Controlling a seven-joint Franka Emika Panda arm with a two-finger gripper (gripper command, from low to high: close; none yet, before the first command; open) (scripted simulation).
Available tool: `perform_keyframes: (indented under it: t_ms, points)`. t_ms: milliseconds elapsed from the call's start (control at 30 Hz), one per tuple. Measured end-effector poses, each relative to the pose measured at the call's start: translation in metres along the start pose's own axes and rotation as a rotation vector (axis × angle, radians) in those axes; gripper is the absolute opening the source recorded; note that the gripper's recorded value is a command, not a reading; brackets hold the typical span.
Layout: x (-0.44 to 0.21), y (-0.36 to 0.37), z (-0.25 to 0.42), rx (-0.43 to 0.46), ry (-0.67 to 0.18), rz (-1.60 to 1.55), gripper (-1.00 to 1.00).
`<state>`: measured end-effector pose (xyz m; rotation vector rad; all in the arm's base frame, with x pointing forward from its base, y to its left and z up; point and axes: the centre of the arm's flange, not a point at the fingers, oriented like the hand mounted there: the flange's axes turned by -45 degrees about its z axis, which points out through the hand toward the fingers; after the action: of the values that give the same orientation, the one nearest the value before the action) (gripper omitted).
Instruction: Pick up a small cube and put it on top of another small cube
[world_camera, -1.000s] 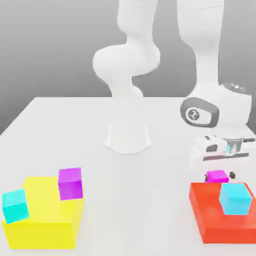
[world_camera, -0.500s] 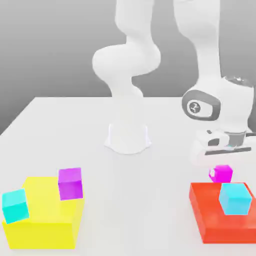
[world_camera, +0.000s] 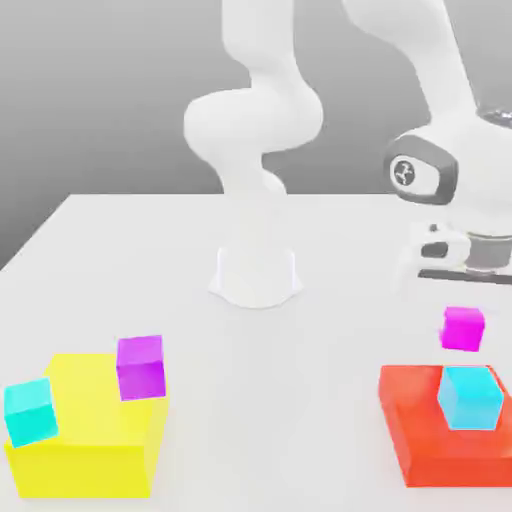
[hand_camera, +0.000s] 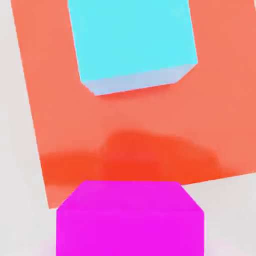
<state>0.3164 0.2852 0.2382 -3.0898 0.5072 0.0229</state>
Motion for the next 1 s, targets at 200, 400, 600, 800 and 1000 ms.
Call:
perform_keyframes:
  t_ms: [200,400,600,800,1000]
  points:
    - [0.039,-0.010,-0.035,0.000,0.005,0.291,-1.00]
    - [0.082,-0.004,-0.064,-0.006,0.026,0.556,-1.00]
    - [0.096,0.005,-0.052,-0.035,0.064,0.596,-1.00]
    - [0.084,-0.005,-0.035,-0.061,0.086,0.559,-1.00]
    - [0.084,-0.003,-0.019,-0.080,0.092,0.556,-1.00]
